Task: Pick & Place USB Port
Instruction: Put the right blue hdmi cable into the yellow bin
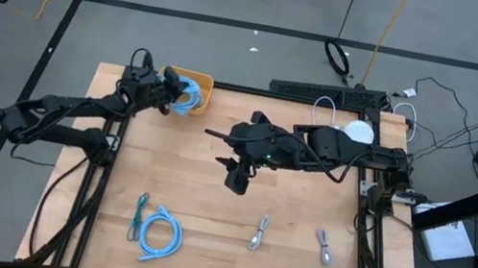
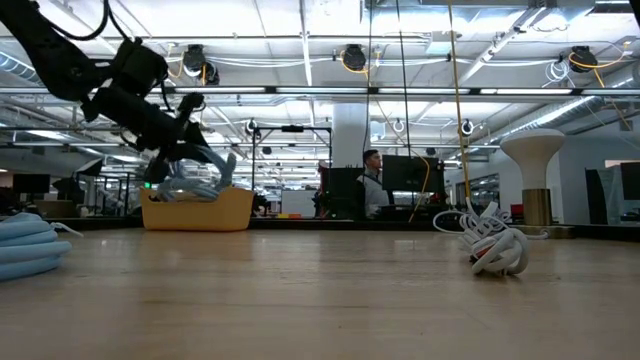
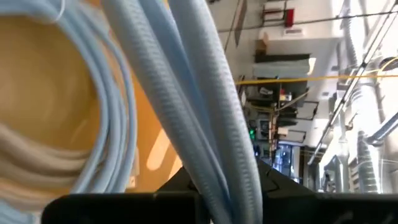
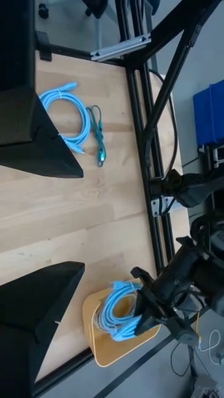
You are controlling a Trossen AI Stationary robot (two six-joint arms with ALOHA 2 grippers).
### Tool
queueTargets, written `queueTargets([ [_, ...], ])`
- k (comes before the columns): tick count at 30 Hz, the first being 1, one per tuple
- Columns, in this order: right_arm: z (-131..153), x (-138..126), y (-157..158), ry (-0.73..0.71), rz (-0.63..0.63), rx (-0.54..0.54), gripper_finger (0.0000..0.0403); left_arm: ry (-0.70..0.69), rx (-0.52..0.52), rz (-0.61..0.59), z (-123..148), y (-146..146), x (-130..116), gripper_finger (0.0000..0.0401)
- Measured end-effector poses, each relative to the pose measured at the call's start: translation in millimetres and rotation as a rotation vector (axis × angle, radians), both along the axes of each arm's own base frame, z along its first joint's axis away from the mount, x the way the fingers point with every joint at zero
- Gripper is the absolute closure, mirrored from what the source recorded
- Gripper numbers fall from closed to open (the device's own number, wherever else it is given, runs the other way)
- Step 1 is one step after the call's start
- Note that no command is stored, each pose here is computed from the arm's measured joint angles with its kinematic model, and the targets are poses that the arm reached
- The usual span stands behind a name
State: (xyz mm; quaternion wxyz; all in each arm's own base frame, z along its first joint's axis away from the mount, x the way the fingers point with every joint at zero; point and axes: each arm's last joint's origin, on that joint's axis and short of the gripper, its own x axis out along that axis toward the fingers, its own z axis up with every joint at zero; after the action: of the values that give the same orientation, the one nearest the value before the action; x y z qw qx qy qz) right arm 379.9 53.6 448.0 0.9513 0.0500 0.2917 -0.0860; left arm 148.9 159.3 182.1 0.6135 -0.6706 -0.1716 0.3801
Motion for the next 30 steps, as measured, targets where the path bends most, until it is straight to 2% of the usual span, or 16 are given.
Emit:
queueTargets([
  [5,0.0,0.0,0.1,0.0,0.002,-0.002,0.0179,-0.012,-0.086,-0.057,-12.4,2.1,5.8,0.0319],
  [8,0.0,0.0,0.1,0.0,0.002,-0.002,0.0179,-0.042,-0.054,-0.073,-11.2,3.0,10.5,0.0281],
  [12,0.0,0.0,0.2,0.001,0.005,0.0,0.0179,-0.075,-0.07,-0.071,-10.2,2.7,11.3,0.0215],
  [14,0.0,0.0,0.2,0.001,0.005,-0.001,0.0179,-0.085,-0.117,-0.088,-12.2,1.8,11.2,0.0179],
  [17,0.1,0.1,0.2,0.001,0.012,-0.009,0.0179,-0.111,-0.24,-0.124,-17.5,-1.1,10.8,0.0126],
  [20,1.0,0.7,0.5,-0.01,0.014,-0.01,0.0179,-0.141,-0.331,-0.168,-20.2,-3.7,11.3,0.0089],
  [25,2.2,0.7,6.1,-0.025,0.033,-0.016,0.0179,-0.201,-0.371,-0.216,-17.2,-3.9,12.3,0.0075],
  [30,2.8,0.4,10.5,-0.031,0.046,-0.016,0.0179,-0.26,-0.341,-0.319,-9.7,-4.6,15.3,0.0112],
])
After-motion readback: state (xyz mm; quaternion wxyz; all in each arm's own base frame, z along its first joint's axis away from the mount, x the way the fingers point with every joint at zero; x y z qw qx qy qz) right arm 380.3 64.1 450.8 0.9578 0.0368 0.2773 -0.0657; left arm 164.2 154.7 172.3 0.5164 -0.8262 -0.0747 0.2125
